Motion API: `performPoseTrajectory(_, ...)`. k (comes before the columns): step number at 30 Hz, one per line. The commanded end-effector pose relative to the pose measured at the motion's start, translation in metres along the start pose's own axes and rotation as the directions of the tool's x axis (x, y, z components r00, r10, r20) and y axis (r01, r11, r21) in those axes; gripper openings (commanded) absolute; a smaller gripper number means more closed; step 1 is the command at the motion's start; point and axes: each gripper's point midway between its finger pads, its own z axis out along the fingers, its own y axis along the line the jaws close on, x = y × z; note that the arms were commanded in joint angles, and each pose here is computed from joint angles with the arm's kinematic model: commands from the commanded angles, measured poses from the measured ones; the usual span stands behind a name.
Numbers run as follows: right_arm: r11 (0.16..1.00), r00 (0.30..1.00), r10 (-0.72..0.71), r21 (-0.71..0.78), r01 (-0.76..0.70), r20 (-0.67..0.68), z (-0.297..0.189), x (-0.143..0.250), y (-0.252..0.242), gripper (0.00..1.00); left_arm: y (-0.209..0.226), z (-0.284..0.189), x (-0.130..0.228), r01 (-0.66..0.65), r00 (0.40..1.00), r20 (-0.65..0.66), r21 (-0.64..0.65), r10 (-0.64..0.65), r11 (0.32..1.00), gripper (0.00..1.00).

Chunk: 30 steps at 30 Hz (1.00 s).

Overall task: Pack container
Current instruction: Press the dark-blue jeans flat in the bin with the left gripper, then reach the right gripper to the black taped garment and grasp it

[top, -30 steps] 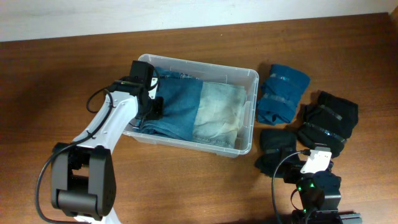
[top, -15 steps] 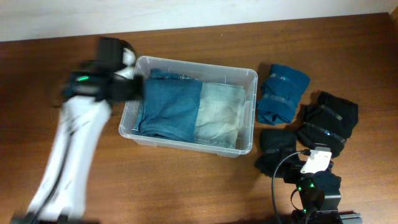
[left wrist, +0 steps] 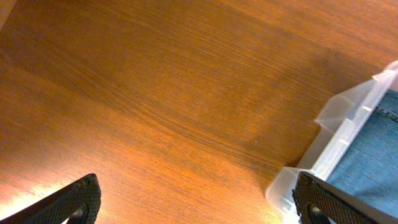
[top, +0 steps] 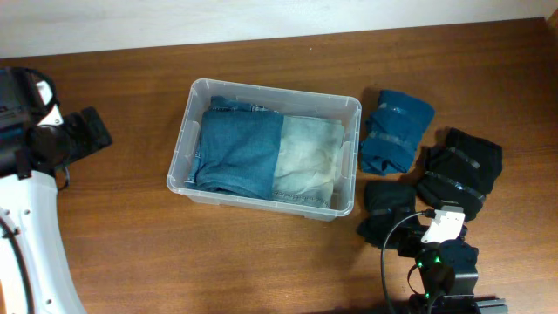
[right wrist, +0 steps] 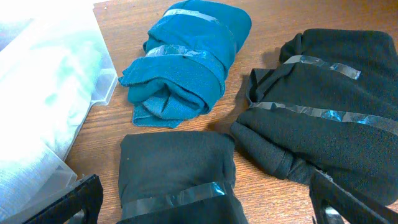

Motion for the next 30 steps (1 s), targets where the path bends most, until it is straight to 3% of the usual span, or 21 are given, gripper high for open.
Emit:
performPoseTrajectory(1, 1.0, 1.0, 0.003, 0.005, -0.003, 0.003, 0.001, 0.001, -0.001, 0.98, 0.001, 0.003, 0.002, 0.01, 1.0, -0.015, 0.014, -0.01, 1.0, 1.0)
performPoseTrajectory(7, 0.999, 0.998, 0.037, -0.026, -0.036, 0.049, 0.001, -0.011, 0.004, 0.98, 0.001, 0.003, 0.002, 0.01, 1.0, -0.016, 0.013, -0.01, 1.0, 1.0)
performPoseTrajectory(9, 0.968, 0.986, 0.168, -0.189, -0.164, 0.005, -0.002, -0.009, 0.032, 0.98, 0.001, 0.003, 0.002, 0.009, 1.0, -0.016, 0.013, -0.009, 1.0, 1.0)
performPoseTrajectory(12, 0.904, 0.964, 0.257, -0.336, -0.265, -0.069, -0.009, -0.007, 0.059, 0.98, 0.001, 0.003, 0.002, 0.009, 1.0, -0.016, 0.013, -0.009, 1.0, 1.0)
performPoseTrajectory(17, 0.809, 0.967, 0.239, -0.534, -0.246, -0.085, -0.029, -0.02, 0.093, 0.98, 0.001, 0.003, 0.002, 0.01, 1.0, -0.016, 0.013, -0.01, 1.0, 1.0)
performPoseTrajectory(23, 0.796, 0.959, 0.274, -0.544, -0.265, -0.066, -0.061, -0.068, 0.097, 0.98, 0.001, 0.003, 0.002, 0.01, 1.0, -0.016, 0.013, -0.01, 1.0, 1.0)
performPoseTrajectory(30, 0.898, 0.975, 0.173, -0.384, -0.215, -0.14, -0.067, -0.123, 0.084, 0.98, 0.001, 0.003, 0.002, 0.01, 1.0, -0.016, 0.013, -0.01, 1.0, 1.0)
